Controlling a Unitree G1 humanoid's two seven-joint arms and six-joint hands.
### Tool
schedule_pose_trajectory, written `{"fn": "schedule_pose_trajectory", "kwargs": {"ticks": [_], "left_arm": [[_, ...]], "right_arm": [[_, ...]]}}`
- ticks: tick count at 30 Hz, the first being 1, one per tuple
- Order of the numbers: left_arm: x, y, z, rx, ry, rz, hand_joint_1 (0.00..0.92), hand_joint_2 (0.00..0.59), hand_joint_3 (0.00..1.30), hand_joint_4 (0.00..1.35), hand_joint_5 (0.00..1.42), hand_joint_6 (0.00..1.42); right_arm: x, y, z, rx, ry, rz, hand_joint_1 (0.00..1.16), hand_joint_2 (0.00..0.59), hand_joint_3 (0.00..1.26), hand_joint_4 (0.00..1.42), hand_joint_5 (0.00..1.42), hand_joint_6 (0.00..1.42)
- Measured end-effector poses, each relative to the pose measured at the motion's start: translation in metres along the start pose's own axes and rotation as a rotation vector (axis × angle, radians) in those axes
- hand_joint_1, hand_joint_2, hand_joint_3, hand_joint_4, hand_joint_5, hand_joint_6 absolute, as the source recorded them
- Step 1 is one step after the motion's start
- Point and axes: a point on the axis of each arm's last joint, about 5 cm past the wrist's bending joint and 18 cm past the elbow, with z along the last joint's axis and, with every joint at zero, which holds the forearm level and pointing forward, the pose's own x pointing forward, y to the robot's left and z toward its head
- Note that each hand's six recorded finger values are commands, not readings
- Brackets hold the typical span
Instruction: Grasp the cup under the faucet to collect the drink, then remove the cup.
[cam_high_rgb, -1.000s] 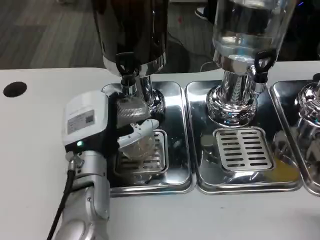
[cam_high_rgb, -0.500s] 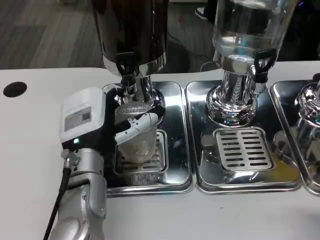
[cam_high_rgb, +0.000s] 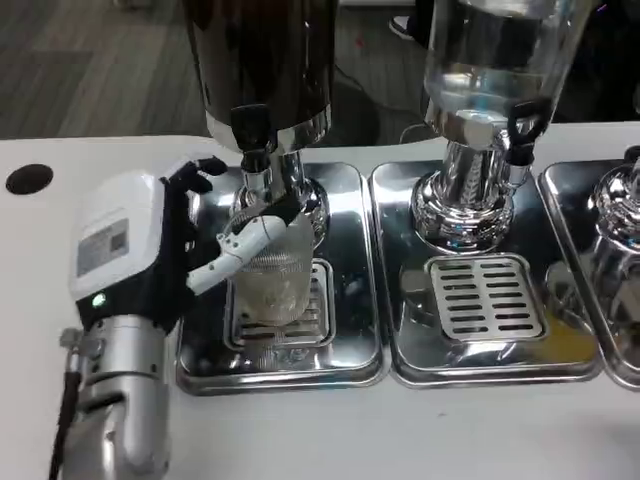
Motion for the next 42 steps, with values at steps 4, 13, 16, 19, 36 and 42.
{"fn": "schedule_pose_trajectory", "kwargs": {"ticks": [4,13,16,19,36,42], "left_arm": [[-0.004,0.02,0.0056,-0.063,-0.077,0.103,0.0,0.026,0.36,0.34,0.74,0.88],[-0.003,0.032,0.0231,-0.196,-0.17,0.116,0.0,0.029,0.31,0.26,0.78,0.91],[0.003,0.032,0.0315,-0.227,-0.181,0.081,0.0,0.029,0.31,0.27,0.8,0.92],[0.003,0.03,0.035,-0.235,-0.183,0.069,0.0,0.033,0.34,0.3,0.81,0.94],[0.0,0.025,0.0411,-0.257,-0.171,0.046,0.0,0.039,0.55,0.57,0.93,1.03],[-0.004,0.025,0.0394,-0.257,-0.171,0.045,0.0,0.044,0.56,0.58,0.93,1.03]], "right_arm": [[0.003,0.0016,-0.0004,0.007,0.002,0.006,0.5,0.369,0.18,0.05,0.05,0.02],[0.004,0.0019,0.0011,0.007,-0.008,0.008,0.5,0.369,0.18,0.05,0.05,0.01],[0.004,0.0017,0.0015,0.006,-0.01,0.007,0.5,0.369,0.18,0.05,0.05,0.01],[0.002,0.0003,0.0016,0.001,-0.003,0.001,0.51,0.369,0.18,0.05,0.05,0.01],[0.001,-0.0015,0.0018,0.001,0.0,-0.012,0.51,0.369,0.17,0.04,0.05,0.02],[0.001,-0.0015,0.0018,0.003,-0.002,-0.014,0.51,0.369,0.17,0.04,0.05,0.02]]}}
